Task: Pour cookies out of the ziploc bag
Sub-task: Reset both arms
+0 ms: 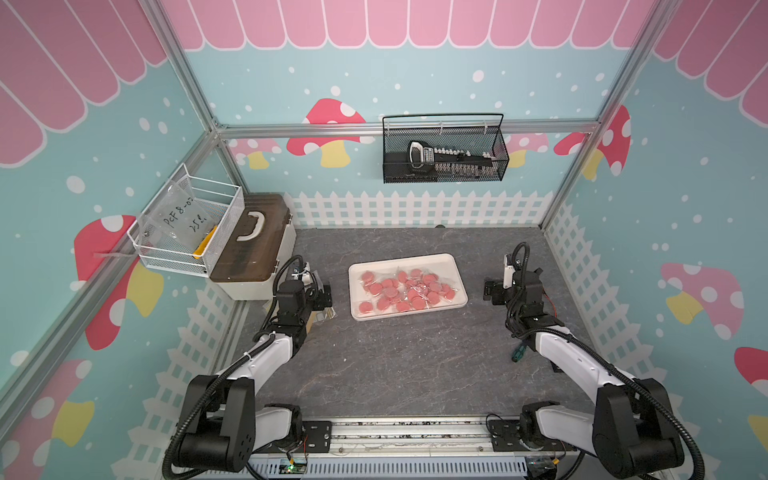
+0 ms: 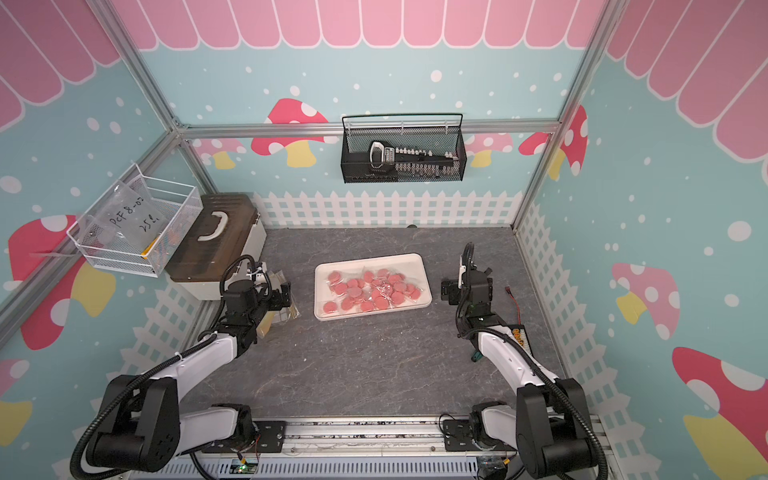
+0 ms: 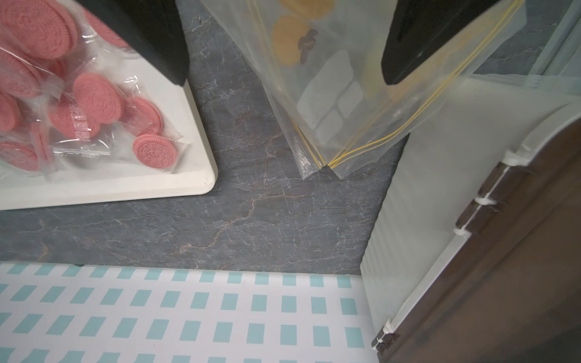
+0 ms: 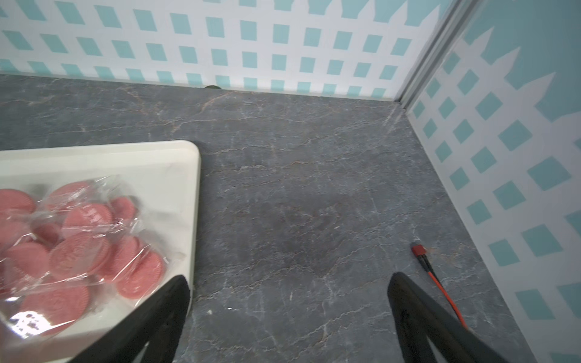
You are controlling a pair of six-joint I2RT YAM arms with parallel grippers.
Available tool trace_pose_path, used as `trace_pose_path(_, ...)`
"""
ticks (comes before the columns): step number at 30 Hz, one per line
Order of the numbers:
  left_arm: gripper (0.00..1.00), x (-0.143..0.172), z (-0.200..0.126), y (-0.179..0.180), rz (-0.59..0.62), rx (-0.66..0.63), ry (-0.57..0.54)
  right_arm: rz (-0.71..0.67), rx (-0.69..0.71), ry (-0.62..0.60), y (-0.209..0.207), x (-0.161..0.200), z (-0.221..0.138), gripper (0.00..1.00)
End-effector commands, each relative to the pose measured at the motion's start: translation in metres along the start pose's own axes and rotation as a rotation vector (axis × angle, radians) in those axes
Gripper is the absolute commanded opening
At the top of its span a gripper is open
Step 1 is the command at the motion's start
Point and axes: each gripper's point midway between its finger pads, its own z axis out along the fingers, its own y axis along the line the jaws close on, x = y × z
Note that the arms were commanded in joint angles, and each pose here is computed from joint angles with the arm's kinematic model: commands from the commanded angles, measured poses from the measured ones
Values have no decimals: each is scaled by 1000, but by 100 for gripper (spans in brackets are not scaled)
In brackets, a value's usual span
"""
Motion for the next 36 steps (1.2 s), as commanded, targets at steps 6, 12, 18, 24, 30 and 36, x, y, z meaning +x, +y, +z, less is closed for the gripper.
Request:
trace_pose_path(6, 99, -1, 12, -1, -1, 70, -88, -48, 138, -80, -30, 16, 7, 99)
trace_pose_path(12, 99, -7, 4, 16, -54, 16, -169, -35, 209, -118, -41, 27, 6, 99)
trace_pose_path(18, 99, -2, 3, 21, -49, -2, -231, -58, 163, -176, -33, 32, 6, 99)
trace_pose_path(24, 99, 4, 11, 29, -72, -41, -268, -93, 107, -216, -20, 44, 13, 99)
trace_pose_path(30, 99, 10, 22, 15, -32, 28, -190, -87, 103, -152, -21, 50, 31, 99)
trace_pose_path(36, 99, 11, 24, 14, -28, 32, -173, -33, 138, -121, -34, 53, 36, 99)
